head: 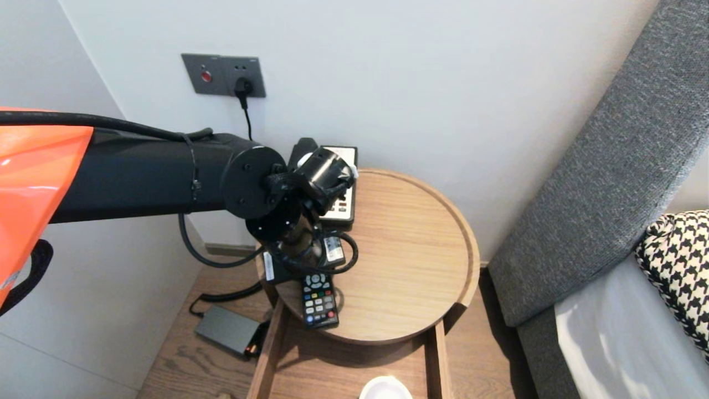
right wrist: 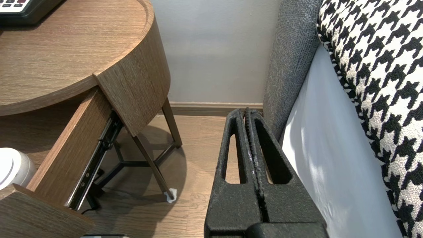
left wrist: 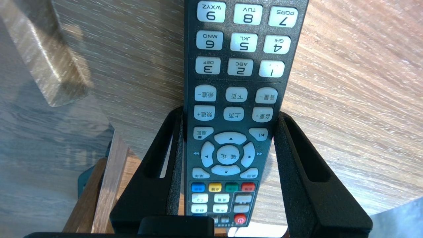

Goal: Take the remote control out of the drawer one by one and place them on the table

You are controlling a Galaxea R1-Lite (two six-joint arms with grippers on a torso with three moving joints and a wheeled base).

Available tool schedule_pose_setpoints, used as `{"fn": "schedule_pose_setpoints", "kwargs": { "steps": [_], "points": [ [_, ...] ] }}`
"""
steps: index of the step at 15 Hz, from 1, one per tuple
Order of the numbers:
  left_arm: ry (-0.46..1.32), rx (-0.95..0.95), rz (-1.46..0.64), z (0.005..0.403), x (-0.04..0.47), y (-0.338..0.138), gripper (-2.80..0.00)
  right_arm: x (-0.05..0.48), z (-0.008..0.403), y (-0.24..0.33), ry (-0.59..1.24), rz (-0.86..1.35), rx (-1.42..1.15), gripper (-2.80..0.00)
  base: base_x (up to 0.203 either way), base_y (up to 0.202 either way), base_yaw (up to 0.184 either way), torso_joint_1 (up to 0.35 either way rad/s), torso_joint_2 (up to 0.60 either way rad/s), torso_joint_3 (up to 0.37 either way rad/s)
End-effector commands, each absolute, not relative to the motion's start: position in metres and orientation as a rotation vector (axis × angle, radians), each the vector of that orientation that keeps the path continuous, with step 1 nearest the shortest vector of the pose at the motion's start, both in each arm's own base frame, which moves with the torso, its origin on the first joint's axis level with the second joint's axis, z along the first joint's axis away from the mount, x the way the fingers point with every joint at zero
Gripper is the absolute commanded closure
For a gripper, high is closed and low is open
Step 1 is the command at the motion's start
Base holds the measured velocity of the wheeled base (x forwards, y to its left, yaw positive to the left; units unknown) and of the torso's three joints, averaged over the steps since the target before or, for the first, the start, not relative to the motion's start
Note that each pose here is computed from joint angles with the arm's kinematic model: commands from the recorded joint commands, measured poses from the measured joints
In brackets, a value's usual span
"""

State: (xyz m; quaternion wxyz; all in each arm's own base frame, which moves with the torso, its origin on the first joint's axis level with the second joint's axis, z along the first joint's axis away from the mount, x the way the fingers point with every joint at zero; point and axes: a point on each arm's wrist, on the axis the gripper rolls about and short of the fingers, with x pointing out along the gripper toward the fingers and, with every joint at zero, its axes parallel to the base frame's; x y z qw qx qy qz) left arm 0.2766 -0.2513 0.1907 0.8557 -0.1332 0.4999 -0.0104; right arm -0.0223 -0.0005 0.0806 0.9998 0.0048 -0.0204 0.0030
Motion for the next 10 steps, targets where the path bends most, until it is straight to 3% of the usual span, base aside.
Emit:
{"fn": "schedule_pose_setpoints", "kwargs": {
  "steps": [1, 8, 9, 10],
  "points": [
    [1.058, -0.277, -0.013, 0.1873, 0.2778, -0.2525, 0.00, -0.0203, 0.0739, -0.0004, -0.015, 0.007, 0.009, 0.00, 0.000, 0.000, 0.000, 0.000, 0.00, 0.000],
    [1.060, -0.276, -0.008, 0.1853, 0.2765, -0.2550, 0.00, -0.0203, 0.0739, -0.0005, -0.015, 0.006, 0.009, 0.00, 0.000, 0.000, 0.000, 0.000, 0.00, 0.000],
    [1.058, -0.277, -0.009, 0.1857, 0.2765, -0.2551, -2.80, -0.0203, 0.0739, -0.0005, -0.015, 0.006, 0.009, 0.00, 0.000, 0.000, 0.000, 0.000, 0.00, 0.000],
    [1.058, -0.277, -0.009, 0.1861, 0.2763, -0.2549, -2.80, -0.0203, 0.0739, -0.0005, -0.015, 0.006, 0.009, 0.00, 0.000, 0.000, 0.000, 0.000, 0.00, 0.000]
  ]
}}
